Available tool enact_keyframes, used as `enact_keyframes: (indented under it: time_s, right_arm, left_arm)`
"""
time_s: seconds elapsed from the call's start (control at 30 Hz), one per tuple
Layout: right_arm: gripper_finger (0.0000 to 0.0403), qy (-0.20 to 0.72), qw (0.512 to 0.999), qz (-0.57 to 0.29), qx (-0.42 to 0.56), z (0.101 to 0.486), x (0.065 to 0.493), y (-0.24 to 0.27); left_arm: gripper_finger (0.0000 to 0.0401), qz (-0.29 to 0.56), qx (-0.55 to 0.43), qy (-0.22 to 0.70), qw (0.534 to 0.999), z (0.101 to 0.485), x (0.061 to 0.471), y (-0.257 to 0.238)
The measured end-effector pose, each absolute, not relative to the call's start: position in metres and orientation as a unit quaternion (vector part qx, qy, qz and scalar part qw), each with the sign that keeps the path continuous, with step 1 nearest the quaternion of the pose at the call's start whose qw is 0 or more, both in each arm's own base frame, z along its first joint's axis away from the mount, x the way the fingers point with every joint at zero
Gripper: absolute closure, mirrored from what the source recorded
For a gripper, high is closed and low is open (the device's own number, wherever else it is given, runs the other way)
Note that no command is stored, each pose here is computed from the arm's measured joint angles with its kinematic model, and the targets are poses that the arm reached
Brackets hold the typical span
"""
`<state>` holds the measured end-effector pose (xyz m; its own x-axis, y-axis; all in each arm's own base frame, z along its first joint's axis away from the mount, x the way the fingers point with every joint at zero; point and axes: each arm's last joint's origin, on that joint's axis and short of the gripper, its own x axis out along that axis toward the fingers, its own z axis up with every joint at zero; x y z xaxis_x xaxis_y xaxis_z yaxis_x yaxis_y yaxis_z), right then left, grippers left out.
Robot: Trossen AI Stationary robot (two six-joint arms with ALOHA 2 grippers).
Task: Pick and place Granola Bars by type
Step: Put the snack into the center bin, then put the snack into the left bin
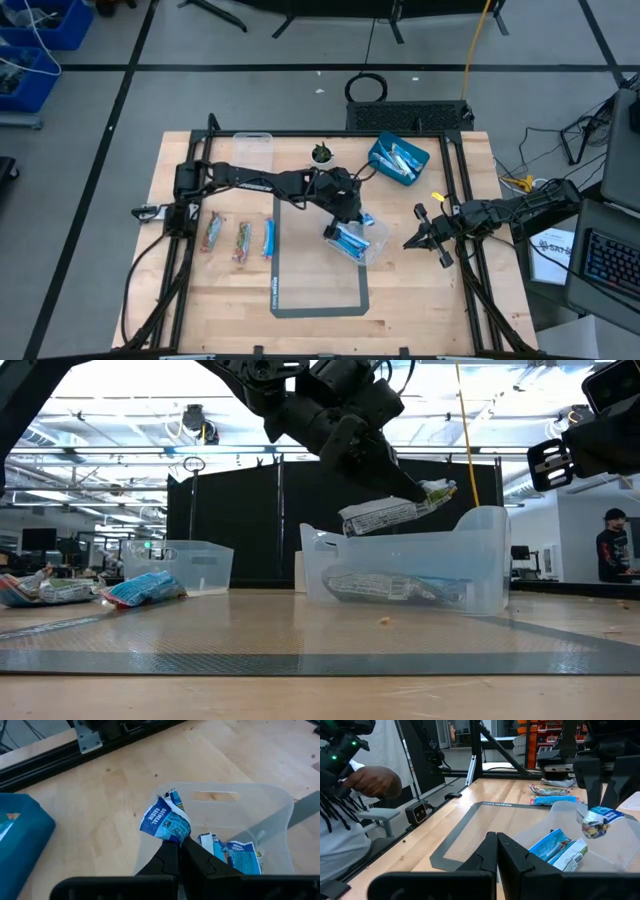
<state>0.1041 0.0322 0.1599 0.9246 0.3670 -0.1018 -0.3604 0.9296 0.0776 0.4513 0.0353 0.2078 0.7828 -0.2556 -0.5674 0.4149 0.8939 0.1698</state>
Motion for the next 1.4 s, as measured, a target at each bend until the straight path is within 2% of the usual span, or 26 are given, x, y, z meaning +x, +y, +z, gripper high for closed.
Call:
enact_keyframes:
  time_s: [0.33,0.6,1.0,1.17,1.27,1.33,1.4]
  right_arm:
    - [0.0403,0.057,0.981,0.186,0.029,0.160,0.104,0.032]
    - [0.0403,0.057,0.981,0.186,0.029,0.160,0.104,0.032]
    - [0.0403,0.057,0.981,0.186,0.029,0.160,0.104,0.032]
    - [0.0403,0.057,0.981,0.185,0.029,0.160,0.104,0.032]
    - [0.0403,0.057,0.981,0.186,0.029,0.160,0.104,0.032]
    - [0.0403,0.057,0.981,0.186,0.029,0.160,0.104,0.032]
    - [0.0403,0.058,0.981,0.186,0.029,0.160,0.104,0.032]
  left_arm:
    - [0.0325,-0.168,0.115,0.270,0.941,0.210,0.453,0.035]
    - [0.0320,-0.163,0.104,0.261,0.946,0.212,0.454,0.035]
    - [0.0320,-0.162,0.069,0.253,0.951,0.214,0.456,0.031]
    - [0.0321,-0.259,0.050,0.171,0.949,0.227,0.461,0.009]
    - [0.0348,-0.326,0.058,0.129,0.935,0.228,0.465,-0.015]
    - [0.0384,-0.341,0.078,0.120,0.929,0.223,0.466,-0.031]
    - [0.0392,-0.344,0.085,0.118,0.928,0.219,0.467,-0.043]
